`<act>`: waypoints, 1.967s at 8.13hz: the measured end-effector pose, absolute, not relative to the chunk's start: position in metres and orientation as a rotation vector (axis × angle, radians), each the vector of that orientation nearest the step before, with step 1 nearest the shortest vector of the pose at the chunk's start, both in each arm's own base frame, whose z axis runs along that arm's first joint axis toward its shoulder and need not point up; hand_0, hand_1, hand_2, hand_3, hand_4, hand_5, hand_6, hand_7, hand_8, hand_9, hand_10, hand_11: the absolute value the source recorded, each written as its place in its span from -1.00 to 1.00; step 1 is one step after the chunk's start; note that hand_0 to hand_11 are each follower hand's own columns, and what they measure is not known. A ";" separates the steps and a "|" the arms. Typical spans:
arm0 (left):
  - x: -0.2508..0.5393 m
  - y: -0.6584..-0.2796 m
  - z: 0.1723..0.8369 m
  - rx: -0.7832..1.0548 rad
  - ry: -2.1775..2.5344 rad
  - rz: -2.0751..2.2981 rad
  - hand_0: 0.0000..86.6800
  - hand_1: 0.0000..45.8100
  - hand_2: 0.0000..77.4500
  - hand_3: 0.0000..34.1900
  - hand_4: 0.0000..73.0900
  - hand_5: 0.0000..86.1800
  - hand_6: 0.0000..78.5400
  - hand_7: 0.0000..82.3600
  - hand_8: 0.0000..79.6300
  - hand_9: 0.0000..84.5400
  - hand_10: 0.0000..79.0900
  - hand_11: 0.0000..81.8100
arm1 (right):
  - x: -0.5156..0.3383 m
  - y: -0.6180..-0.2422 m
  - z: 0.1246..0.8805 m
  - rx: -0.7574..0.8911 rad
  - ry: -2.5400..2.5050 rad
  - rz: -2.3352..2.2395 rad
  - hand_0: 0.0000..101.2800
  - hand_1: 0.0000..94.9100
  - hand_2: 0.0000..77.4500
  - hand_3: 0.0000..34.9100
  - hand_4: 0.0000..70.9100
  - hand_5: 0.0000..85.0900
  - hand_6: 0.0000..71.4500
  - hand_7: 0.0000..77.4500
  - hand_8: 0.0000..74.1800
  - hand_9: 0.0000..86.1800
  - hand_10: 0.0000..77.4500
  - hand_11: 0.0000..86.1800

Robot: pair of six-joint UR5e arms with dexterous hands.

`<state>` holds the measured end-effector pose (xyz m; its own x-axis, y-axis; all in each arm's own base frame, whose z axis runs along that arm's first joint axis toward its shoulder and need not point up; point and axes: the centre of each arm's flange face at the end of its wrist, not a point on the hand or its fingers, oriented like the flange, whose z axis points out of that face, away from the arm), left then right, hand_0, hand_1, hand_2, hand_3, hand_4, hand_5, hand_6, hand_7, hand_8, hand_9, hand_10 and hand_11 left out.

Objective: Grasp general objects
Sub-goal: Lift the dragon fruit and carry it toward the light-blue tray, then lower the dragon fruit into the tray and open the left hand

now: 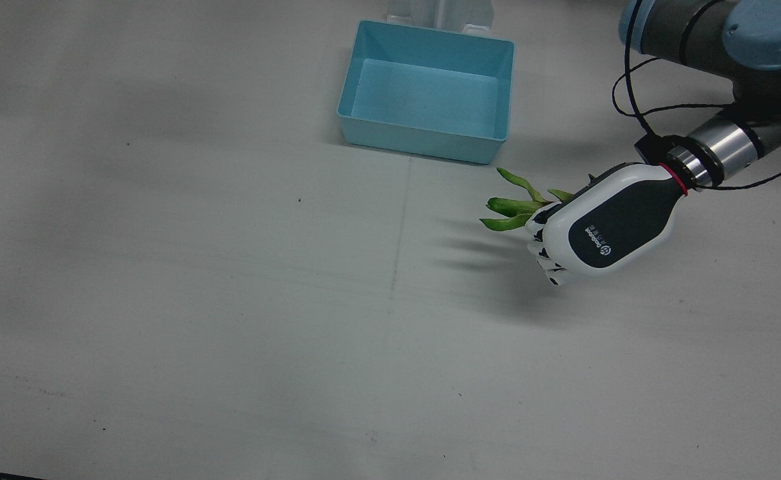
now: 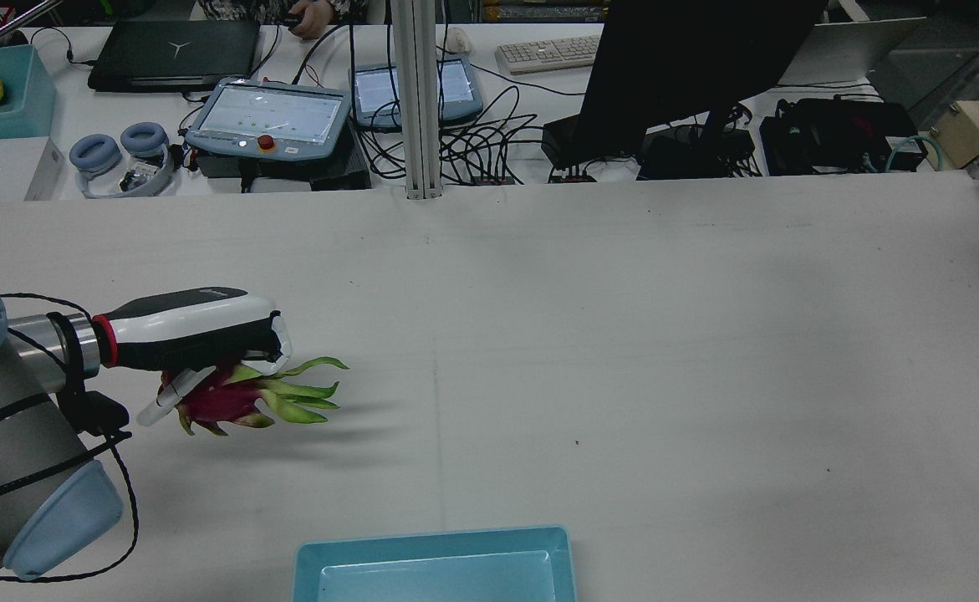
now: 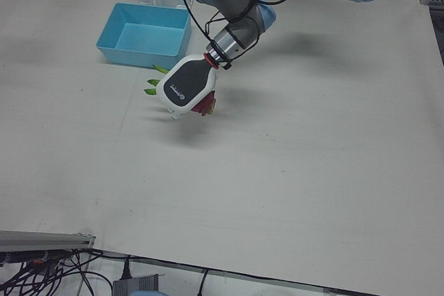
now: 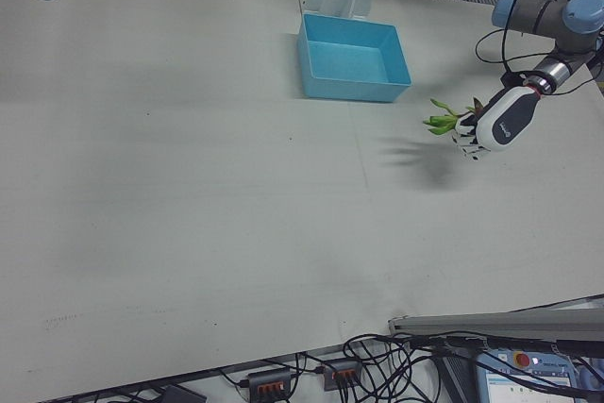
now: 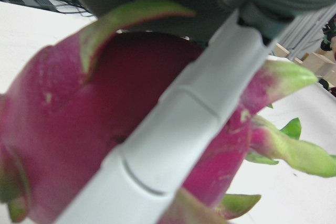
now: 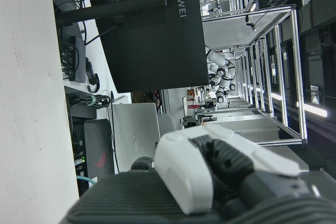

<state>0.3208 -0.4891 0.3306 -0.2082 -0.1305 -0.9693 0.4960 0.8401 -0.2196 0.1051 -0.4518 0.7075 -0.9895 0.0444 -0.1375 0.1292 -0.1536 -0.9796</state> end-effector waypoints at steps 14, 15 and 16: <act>0.482 -0.305 0.183 -0.465 2.233 -0.066 0.84 -1.00 -0.94 -1.00 0.84 0.62 0.79 0.85 0.44 0.12 -0.50 0.72 | 0.105 -0.452 0.708 0.206 2.005 -2.336 -1.00 1.00 1.00 -1.00 -1.00 -1.00 -1.00 -1.00 -1.00 -0.99 -1.00 -0.99; 0.484 -0.304 0.192 -0.484 2.247 -0.060 0.84 -1.00 -0.94 -1.00 0.84 0.62 0.79 0.85 0.44 0.12 -0.50 0.72 | 0.105 -0.452 0.708 0.206 2.006 -2.336 -1.00 1.00 1.00 -1.00 -1.00 -1.00 -1.00 -1.00 -1.00 -0.99 -1.00 -0.99; 0.484 -0.305 0.201 -0.498 2.260 -0.057 0.85 -1.00 -0.94 -1.00 0.85 0.62 0.54 0.84 0.44 0.12 -0.43 0.49 | 0.105 -0.452 0.708 0.206 2.006 -2.335 -1.00 1.00 1.00 -1.00 -1.00 -1.00 -1.00 -1.00 -1.00 -0.99 -1.00 -0.99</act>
<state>0.4843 -0.3045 0.2006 -0.5994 -0.3706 -0.7095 -0.3346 0.9212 -0.1985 0.1051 -0.4517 0.7077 -0.9895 0.0444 -0.1375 0.1292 -0.1539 -0.9796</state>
